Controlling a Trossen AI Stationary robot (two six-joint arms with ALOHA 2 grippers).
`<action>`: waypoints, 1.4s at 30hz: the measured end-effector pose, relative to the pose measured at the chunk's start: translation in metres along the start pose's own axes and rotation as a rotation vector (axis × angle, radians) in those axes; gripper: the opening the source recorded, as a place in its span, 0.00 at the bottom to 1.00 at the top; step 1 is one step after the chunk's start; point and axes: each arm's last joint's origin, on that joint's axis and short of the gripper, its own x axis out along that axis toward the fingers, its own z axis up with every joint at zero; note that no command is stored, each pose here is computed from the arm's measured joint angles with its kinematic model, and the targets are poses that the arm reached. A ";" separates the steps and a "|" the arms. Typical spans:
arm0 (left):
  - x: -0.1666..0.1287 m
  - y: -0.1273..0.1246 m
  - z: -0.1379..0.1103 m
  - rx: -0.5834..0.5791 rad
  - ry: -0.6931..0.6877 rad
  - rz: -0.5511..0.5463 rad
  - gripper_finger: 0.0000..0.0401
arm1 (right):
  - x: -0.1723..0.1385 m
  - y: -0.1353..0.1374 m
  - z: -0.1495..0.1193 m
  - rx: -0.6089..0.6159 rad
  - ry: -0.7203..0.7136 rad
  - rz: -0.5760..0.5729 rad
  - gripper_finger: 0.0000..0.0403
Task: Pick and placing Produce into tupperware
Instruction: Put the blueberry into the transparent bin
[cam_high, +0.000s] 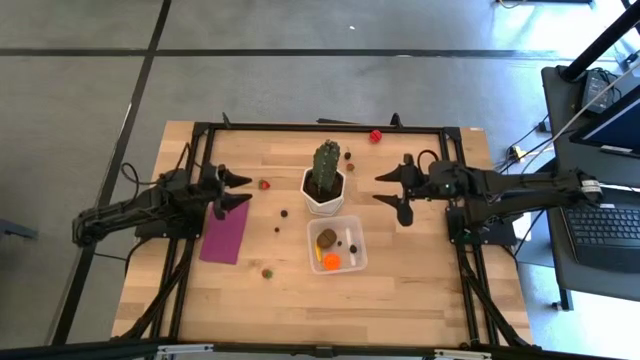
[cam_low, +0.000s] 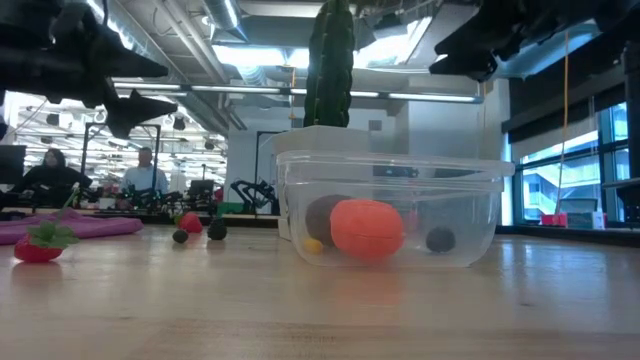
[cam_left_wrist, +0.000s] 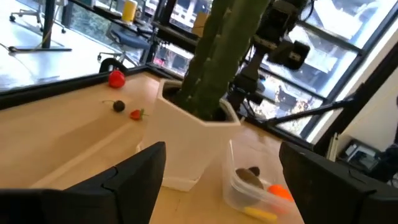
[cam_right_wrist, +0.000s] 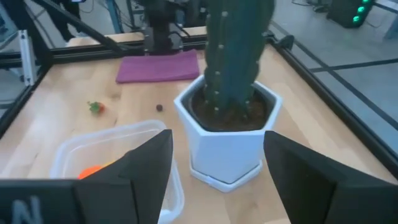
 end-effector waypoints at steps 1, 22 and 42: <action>0.001 0.000 -0.001 0.019 0.015 0.001 0.76 | 0.000 -0.001 0.000 0.002 0.000 -0.006 0.63; 0.031 -0.023 -0.012 0.258 0.126 -0.218 0.72 | 0.001 -0.010 0.001 0.022 -0.002 -0.051 0.63; 0.057 -0.026 -0.043 0.408 0.298 -0.206 0.72 | 0.001 -0.010 0.005 0.067 -0.046 -0.048 0.63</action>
